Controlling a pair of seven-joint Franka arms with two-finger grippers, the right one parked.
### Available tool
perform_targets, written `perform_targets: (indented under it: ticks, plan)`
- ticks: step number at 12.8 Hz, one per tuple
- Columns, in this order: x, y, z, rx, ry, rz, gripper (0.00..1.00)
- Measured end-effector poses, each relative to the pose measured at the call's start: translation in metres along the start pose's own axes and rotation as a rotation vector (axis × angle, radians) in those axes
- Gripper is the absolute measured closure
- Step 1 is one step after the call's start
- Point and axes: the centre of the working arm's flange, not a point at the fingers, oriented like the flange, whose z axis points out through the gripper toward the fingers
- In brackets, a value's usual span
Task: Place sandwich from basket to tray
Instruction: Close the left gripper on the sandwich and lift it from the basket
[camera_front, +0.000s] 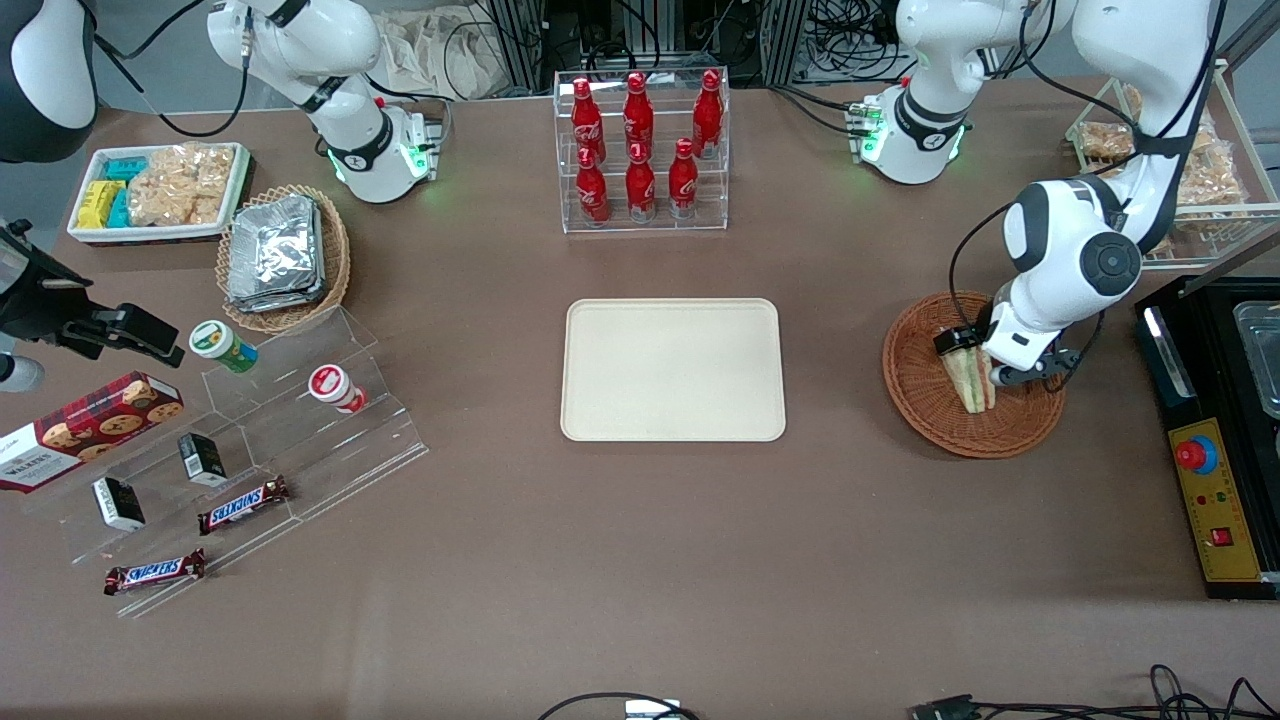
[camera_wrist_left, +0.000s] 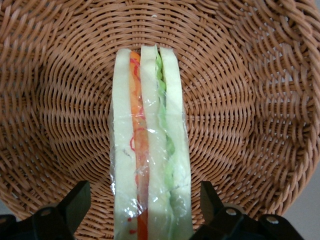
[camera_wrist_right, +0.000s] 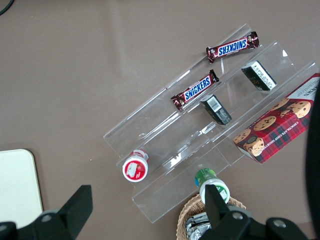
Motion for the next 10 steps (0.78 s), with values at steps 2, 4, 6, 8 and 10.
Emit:
perform_targets:
  ticks: [2,4,6,8,10]
  plan:
    - [0.000,0.000,0.000,0.000,0.001,0.000,0.25]
    - [0.001,-0.001,-0.002,-0.001,0.003,-0.001,0.49]
    - [0.000,-0.002,-0.016,0.002,-0.004,-0.003,0.63]
    - [-0.003,-0.003,-0.056,0.005,0.002,0.000,0.68]
    - [-0.015,-0.003,-0.120,0.011,-0.001,0.004,0.70]
